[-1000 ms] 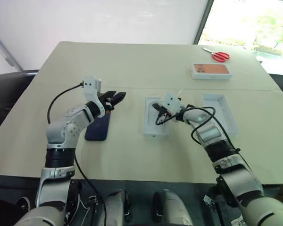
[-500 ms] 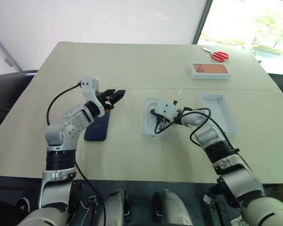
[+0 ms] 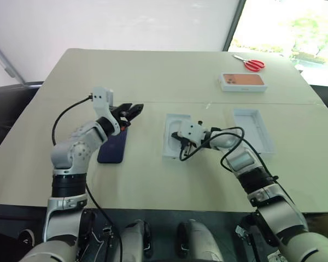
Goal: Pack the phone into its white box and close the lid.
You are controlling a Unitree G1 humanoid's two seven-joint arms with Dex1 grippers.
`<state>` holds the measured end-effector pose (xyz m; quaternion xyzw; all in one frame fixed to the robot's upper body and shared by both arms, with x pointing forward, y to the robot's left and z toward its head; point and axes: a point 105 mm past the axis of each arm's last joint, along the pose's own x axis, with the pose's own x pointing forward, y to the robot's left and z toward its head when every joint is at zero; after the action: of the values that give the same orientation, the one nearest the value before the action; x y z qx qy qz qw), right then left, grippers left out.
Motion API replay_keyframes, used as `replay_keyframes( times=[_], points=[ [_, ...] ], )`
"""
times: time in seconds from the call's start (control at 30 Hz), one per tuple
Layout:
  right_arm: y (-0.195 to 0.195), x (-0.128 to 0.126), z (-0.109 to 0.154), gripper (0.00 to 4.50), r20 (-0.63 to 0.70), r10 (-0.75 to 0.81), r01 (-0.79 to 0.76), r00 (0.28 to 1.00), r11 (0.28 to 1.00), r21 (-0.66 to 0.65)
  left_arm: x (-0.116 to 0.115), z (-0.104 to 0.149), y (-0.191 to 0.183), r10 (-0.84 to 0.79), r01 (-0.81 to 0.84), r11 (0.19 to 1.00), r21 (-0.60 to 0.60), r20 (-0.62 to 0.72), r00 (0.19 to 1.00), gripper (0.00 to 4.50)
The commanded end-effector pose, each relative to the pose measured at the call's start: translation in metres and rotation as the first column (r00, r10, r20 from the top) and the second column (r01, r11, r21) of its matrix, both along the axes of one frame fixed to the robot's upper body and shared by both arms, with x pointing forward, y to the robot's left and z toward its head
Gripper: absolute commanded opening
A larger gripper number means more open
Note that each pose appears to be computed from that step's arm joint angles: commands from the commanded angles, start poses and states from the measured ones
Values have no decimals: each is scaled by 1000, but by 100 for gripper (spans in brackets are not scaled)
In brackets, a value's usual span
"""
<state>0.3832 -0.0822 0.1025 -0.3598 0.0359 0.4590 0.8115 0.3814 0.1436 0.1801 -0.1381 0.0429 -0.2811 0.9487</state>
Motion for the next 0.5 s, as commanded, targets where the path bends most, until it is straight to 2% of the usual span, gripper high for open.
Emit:
replay_keyframes(
  times=[0.03,0.1,0.23,0.37,0.47,0.5],
  points=[
    [-4,7,15,11,37,-18,17,999,999,30,-5,4,15,17,-17,1000,4,2,1000,290],
    [3,7,32,11,49,-9,4,999,995,102,-8,4,26,21,-21,1000,8,-11,1000,290],
    [24,5,63,11,72,33,-46,997,979,198,-16,-1,60,45,-46,999,-13,-120,992,290],
    [54,-1,64,11,74,89,-103,993,971,217,-26,-2,81,28,-40,997,-62,-188,982,290],
    [77,-8,55,11,62,147,-157,987,966,207,-31,-16,100,42,-65,995,-72,-286,957,290],
    [87,-10,52,11,57,165,-173,985,964,204,-33,-24,109,78,-87,996,-18,-307,948,290]
  ],
)
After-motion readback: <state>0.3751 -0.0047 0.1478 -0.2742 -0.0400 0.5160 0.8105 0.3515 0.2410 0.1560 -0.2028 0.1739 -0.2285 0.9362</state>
